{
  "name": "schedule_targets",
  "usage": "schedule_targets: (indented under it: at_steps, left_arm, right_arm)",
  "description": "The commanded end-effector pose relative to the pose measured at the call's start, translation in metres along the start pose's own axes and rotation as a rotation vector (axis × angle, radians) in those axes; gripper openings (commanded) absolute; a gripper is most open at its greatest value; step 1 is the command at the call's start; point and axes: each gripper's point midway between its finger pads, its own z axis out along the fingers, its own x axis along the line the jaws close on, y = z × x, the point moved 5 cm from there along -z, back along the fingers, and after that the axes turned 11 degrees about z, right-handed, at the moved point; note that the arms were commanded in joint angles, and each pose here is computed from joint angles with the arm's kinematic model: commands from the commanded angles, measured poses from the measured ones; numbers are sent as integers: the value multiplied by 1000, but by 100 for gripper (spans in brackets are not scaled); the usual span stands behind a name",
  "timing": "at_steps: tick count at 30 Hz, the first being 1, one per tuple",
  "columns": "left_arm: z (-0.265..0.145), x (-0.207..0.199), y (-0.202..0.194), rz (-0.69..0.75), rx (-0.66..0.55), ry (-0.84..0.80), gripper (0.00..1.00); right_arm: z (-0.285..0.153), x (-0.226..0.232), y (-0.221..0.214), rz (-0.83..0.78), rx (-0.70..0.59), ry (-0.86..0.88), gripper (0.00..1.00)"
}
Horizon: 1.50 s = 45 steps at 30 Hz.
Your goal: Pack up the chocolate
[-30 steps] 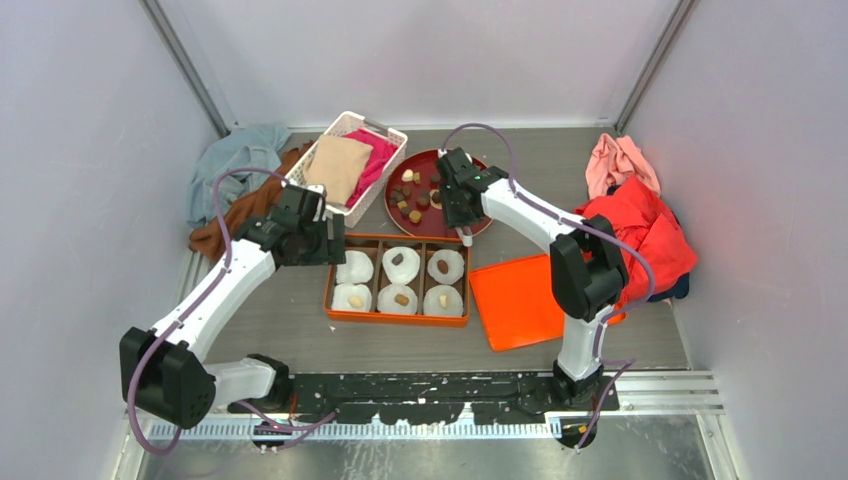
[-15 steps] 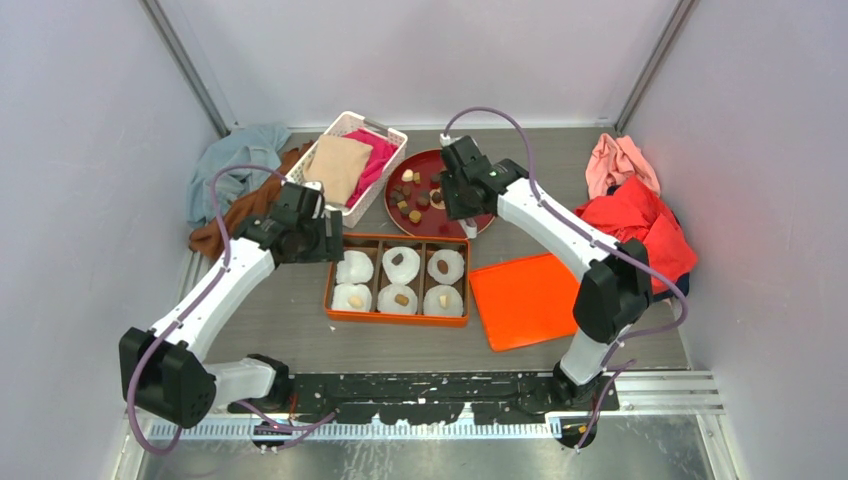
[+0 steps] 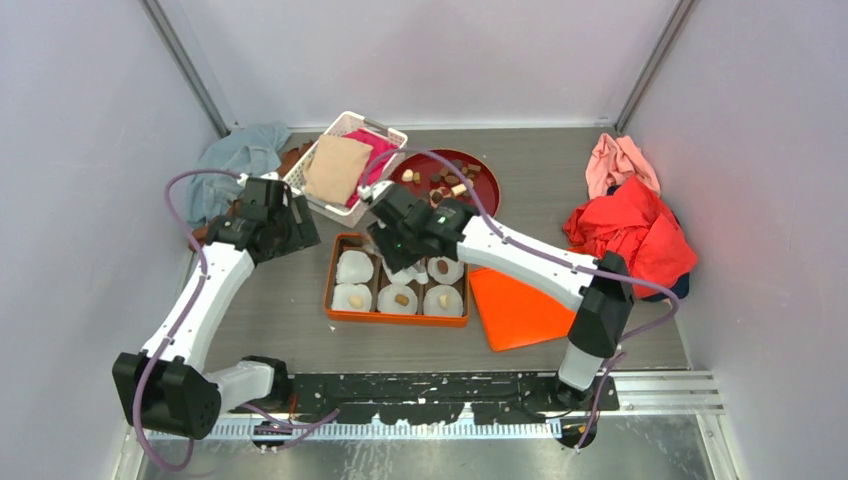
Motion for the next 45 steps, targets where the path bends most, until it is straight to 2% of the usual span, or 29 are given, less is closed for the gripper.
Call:
schedule_targets:
  at_steps: [1,20,29,39,45]
  left_arm:
    - [-7,6,0,-33,-24,24,82]
    - [-1,8,-8,-25,-3,29,82]
    - [-1,8,-8,-22,-2,29,82]
    - [0,8,-8,-21,1,30,82]
    - [0,8,-9,-20,1,31,82]
  right_arm:
    - [7,29,7,-20,-23,85,25]
    - [46,48,-4,-61,62,121,30]
    - [60,51,-8,-62,82,117,42]
    - [59,51,-8,-62,82,119,48]
    - [51,50,-3,-58,54,115,45]
